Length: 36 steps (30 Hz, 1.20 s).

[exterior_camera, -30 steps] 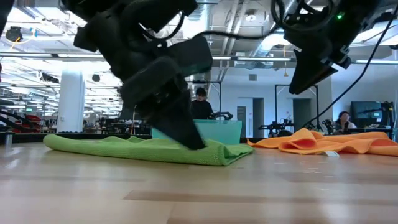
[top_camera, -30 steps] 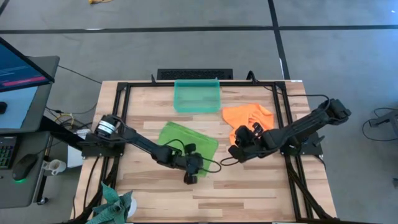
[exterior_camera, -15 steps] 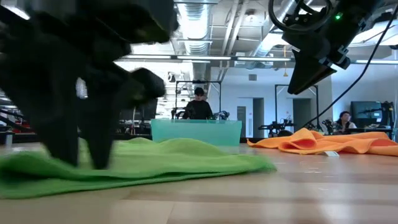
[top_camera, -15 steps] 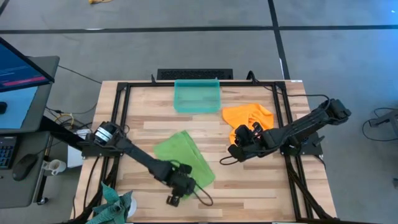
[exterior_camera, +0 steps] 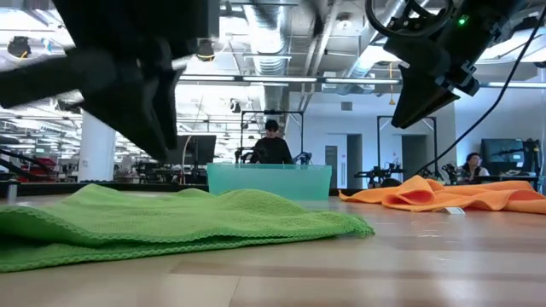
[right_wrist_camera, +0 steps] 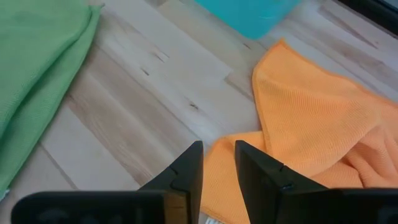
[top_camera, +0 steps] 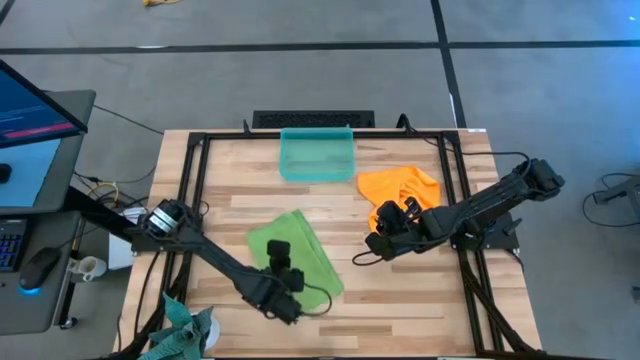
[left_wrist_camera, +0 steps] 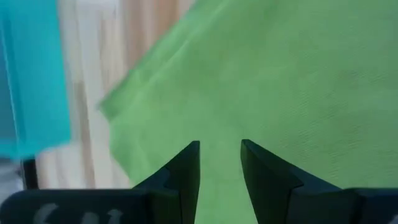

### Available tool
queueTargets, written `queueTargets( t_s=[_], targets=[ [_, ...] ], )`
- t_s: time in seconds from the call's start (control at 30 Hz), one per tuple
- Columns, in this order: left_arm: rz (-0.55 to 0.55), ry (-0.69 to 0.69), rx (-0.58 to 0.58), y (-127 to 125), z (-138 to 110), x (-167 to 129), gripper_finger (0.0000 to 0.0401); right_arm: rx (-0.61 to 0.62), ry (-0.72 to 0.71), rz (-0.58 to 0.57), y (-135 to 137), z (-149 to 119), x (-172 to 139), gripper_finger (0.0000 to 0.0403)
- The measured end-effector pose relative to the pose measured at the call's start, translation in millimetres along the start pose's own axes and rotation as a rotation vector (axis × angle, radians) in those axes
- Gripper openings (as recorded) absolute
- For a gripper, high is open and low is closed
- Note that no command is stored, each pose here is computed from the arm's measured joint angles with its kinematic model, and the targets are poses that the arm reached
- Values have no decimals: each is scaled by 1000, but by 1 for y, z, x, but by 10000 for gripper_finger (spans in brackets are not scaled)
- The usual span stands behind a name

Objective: Roll microfiber towels into tight, uniform cylinder then place into a basket
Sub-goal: Fold the green towel

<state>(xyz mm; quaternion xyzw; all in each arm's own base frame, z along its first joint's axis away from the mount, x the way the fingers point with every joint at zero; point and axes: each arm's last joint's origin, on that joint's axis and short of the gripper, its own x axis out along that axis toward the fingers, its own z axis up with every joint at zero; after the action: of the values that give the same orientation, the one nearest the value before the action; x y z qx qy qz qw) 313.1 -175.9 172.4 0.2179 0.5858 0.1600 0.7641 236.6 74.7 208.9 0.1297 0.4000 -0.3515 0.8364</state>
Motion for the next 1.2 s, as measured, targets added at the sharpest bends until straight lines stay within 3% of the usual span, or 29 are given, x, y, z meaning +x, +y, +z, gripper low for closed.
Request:
queueTargets(
  t_s=[0.13, 0.33, 0.5, 0.67, 0.93, 1.1, 1.2],
  targets=[
    [-68, 109, -33, 10, -5, 23, 109, -16, -1, 15, 3, -4, -3, 116],
    [-53, 185, -53, 28, -12, 53, 109, -35, 0, 24, 4, -6, -5, 116],
    [-20, 192, -75, 40, -10, 61, 109, -23, 1, 13, 2, -3, -3, 116],
    [-2, 168, -73, 52, -3, 70, 109, -20, 1, 10, 2, -3, -2, 116],
    [-190, 64, -45, 71, 6, 102, 109, -20, 1, 10, 2, -3, -2, 116],
    [-193, 32, -29, 86, 9, 115, 109, -18, 1, 9, 2, -2, -2, 116],
    [-188, -60, -14, 94, 19, 121, 109, -11, 1, 1, 0, 0, 0, 116]
  ],
)
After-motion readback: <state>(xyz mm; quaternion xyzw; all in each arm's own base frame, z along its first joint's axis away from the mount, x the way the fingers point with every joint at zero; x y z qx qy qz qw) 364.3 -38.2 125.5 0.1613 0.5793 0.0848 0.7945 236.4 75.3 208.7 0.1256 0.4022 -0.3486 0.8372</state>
